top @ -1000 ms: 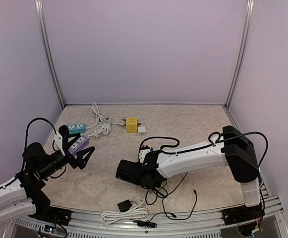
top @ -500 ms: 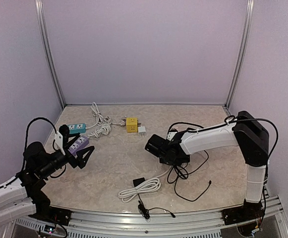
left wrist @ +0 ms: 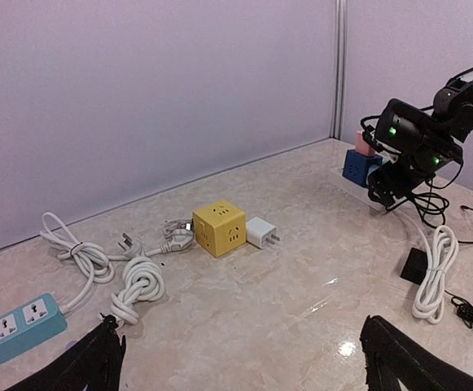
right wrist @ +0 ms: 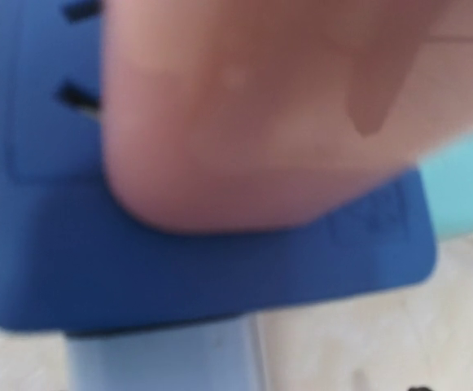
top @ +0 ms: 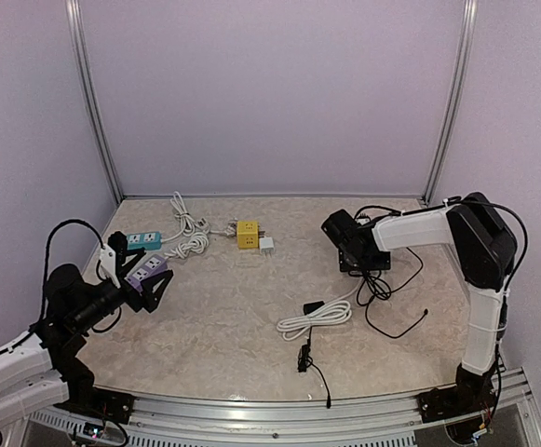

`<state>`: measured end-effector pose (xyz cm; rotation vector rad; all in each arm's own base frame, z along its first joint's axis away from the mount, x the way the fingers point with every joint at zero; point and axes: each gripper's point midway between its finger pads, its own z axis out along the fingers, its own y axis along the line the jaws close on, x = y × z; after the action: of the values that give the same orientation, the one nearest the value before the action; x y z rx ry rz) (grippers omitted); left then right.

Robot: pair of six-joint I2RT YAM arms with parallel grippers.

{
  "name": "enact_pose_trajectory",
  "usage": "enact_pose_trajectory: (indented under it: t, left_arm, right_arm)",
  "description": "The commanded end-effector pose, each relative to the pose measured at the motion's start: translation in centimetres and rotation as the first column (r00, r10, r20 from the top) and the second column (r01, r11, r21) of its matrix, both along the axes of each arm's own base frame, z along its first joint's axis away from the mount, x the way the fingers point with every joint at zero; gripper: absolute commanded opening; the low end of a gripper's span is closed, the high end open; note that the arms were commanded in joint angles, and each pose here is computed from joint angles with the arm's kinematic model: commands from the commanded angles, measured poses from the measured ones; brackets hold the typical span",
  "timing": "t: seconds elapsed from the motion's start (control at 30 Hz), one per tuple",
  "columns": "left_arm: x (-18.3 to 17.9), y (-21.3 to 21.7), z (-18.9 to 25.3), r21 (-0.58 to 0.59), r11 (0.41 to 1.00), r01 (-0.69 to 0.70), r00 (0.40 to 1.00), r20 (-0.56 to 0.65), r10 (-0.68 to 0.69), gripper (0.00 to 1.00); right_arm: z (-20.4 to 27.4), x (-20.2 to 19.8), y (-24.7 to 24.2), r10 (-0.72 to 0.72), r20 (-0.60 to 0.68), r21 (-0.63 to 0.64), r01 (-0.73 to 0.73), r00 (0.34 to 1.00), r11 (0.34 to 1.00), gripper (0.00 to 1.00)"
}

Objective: Insert the plug
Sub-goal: Move the socket to the center of the board.

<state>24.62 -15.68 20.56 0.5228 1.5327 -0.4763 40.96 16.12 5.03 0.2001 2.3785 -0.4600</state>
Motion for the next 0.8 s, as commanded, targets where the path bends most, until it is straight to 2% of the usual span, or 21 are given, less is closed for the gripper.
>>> enact_pose_trajectory:
  t: [0.0,0.13,0.23,0.33,0.47,0.57,0.67,0.77]
  left_arm:
    - [0.3,0.4,-0.6,0.0,1.0,-0.012,1.0,-0.027,0.012,0.99]
    - [0.7,1.0,-0.2,-0.002,0.999,-0.043,0.999,-0.025,0.043,0.99]
    - [1.8,2.9,0.5,0.022,0.989,-0.145,0.989,-0.041,0.145,0.99]
    - [3.3,6.5,1.2,0.079,0.938,-0.338,0.934,-0.093,0.345,0.99]
    - [3.7,9.4,2.6,0.227,0.873,-0.432,0.874,-0.133,0.467,0.99]
    - [3.2,10.5,2.6,0.414,0.821,-0.393,0.851,-0.174,0.495,0.99]
    - [2.2,10.6,2.2,0.605,0.756,-0.25,0.858,-0.223,0.463,0.99]
    - [0.7,13.1,1.4,0.766,0.623,-0.157,0.792,-0.279,0.543,0.99]
  right_arm:
    - [-1.0,0.5,0.2,0.103,-0.119,-0.027,-0.106,0.988,0.994,0.89]
    - [0.8,0.1,1.4,0.138,-0.094,-0.009,-0.14,0.986,0.99,0.91]
    - [1.9,-0.9,2.3,0.167,-0.088,0.036,-0.164,0.982,0.986,0.94]
    - [2.8,-2.0,3.3,0.207,-0.087,0.092,-0.199,0.974,0.976,0.99]
    - [4.7,-2.9,4.4,0.244,-0.067,0.158,-0.231,0.967,0.96,1.0]
    - [6.3,-3.7,5.3,0.278,-0.068,0.196,-0.26,0.958,0.946,1.0]
    - [8.3,-4.8,6.0,0.315,-0.057,0.206,-0.297,0.947,0.932,1.0]
    - [10.6,-6.4,6.3,0.348,-0.041,0.212,-0.333,0.936,0.919,1.0]
